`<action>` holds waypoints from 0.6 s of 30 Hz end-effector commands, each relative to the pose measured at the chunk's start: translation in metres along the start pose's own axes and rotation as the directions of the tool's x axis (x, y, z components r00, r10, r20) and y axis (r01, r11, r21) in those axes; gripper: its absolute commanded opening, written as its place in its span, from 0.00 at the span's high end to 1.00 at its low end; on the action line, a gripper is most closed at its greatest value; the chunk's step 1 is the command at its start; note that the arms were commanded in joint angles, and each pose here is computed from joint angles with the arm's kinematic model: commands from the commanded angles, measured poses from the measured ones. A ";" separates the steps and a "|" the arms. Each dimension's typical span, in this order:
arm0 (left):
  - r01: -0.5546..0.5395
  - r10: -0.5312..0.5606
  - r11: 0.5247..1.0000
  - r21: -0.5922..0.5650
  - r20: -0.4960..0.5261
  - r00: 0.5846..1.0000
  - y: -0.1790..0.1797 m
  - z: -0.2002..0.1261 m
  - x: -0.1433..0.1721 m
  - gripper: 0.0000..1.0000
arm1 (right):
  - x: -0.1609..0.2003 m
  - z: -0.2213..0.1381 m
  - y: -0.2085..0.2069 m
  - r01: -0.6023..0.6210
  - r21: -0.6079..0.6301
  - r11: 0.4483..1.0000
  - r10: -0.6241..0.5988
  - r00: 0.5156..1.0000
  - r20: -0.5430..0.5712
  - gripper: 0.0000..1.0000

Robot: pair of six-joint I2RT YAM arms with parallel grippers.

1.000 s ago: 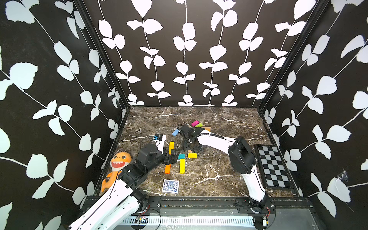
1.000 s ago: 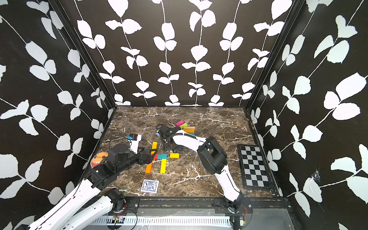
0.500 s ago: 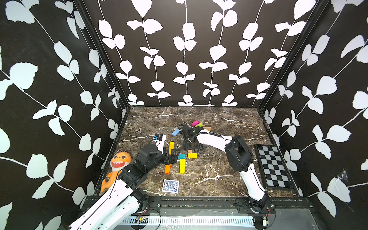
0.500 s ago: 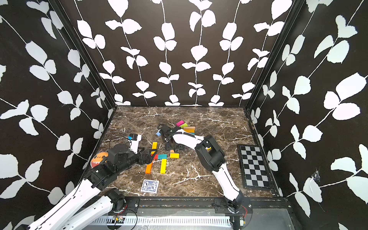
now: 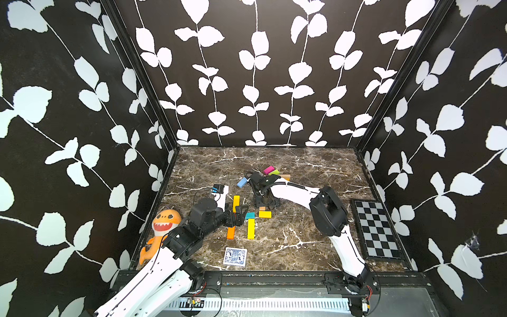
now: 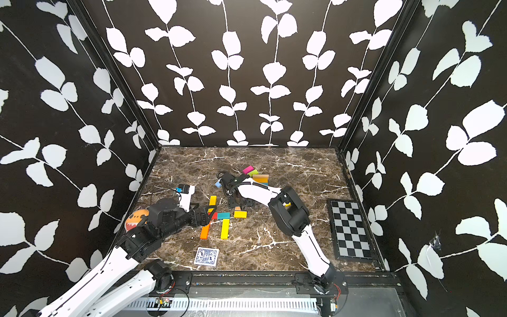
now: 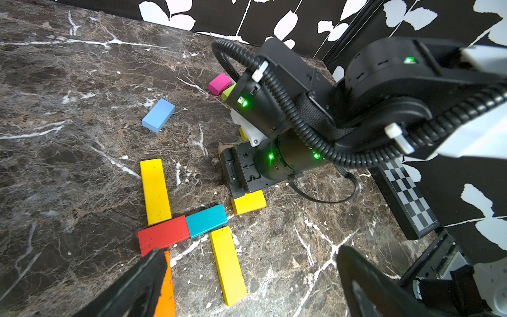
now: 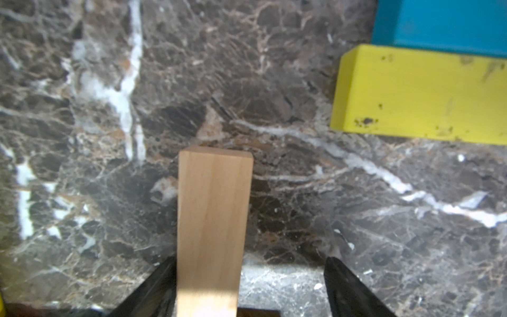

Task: Assemble the letter h with building blocks
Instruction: Assemble the building block at the center of the board.

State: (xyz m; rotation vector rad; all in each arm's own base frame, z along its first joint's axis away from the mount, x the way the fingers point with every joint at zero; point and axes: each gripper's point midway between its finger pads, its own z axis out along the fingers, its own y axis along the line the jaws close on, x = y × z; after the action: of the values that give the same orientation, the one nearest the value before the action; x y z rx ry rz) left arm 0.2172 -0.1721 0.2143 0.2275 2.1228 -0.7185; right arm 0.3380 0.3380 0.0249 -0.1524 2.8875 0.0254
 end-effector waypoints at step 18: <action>0.084 -0.083 0.982 -0.172 0.010 0.996 0.030 0.021 -0.004 0.01 | -0.060 -0.140 -0.020 0.021 -0.249 0.968 0.094 0.894 0.438 0.11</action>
State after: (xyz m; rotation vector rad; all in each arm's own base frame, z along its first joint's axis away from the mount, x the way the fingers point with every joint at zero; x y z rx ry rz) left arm 0.2313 -0.1651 0.1969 0.1325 2.1837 -0.6335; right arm 0.3588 0.3279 0.1766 -0.1635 2.4477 0.3387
